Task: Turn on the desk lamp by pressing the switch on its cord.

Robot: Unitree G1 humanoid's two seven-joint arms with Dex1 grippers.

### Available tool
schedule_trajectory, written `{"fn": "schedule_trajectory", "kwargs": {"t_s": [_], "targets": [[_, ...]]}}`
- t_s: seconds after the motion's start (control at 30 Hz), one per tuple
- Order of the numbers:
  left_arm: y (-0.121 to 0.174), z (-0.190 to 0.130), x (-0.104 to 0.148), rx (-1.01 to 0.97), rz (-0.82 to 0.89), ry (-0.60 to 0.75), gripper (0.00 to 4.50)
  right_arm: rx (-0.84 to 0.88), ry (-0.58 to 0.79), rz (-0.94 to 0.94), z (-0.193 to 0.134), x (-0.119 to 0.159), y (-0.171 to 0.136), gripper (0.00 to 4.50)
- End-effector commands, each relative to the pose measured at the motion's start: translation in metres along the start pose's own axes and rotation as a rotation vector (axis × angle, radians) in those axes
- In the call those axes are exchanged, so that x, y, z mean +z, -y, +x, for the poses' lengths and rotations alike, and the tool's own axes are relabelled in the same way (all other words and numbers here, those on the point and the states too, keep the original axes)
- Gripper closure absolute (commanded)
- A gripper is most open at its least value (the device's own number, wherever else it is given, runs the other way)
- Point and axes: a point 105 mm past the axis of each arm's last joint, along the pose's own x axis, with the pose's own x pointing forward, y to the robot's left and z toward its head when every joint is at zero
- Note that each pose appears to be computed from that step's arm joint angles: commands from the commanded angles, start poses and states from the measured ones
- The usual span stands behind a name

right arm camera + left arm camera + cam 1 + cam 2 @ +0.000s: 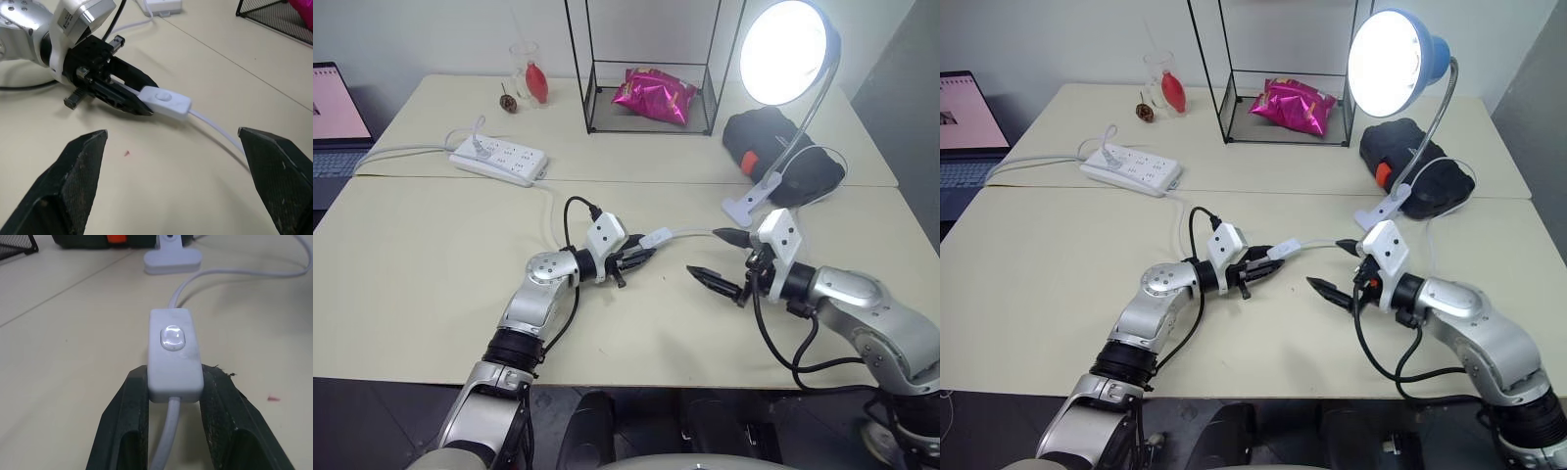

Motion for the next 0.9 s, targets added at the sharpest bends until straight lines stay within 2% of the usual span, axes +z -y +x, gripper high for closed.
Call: {"fn": "schedule_trajectory", "kwargs": {"t_s": [0.03,0.3,0.37,0.4,0.5,0.63,0.73,0.8,0.9], "targets": [[0.0,0.004,0.008,-0.014,0.055,0.012,3.41,0.029,0.022,-0.082,-0.005,0.01,0.002,0.0],[0.001,0.006,0.002,-0.018,0.044,-0.012,3.41,0.074,-0.007,-0.102,-0.007,0.005,-0.002,0.0],[0.001,0.006,0.001,-0.017,0.04,-0.015,2.7,0.074,-0.012,-0.106,-0.008,0.004,-0.001,0.0],[0.001,0.006,0.001,-0.019,0.037,-0.017,2.64,0.074,-0.013,-0.106,-0.008,0.003,-0.001,0.0],[0.001,0.005,0.001,-0.023,0.039,-0.017,1.85,0.076,-0.018,-0.112,-0.009,0.003,0.0,0.0],[-0.003,0.001,0.005,-0.014,0.042,-0.002,1.1,0.076,-0.026,-0.119,-0.011,0.002,0.002,0.0],[-0.009,-0.01,0.021,0.021,0.065,0.049,0.34,0.07,-0.03,-0.13,-0.014,0.004,0.006,0.0],[-0.014,-0.024,0.035,0.051,0.086,0.082,0.03,0.061,-0.033,-0.139,-0.018,0.005,0.01,0.0],[-0.021,-0.05,0.052,0.114,0.101,0.1,0.03,0.047,-0.033,-0.151,-0.024,0.006,0.016,0.0]]}}
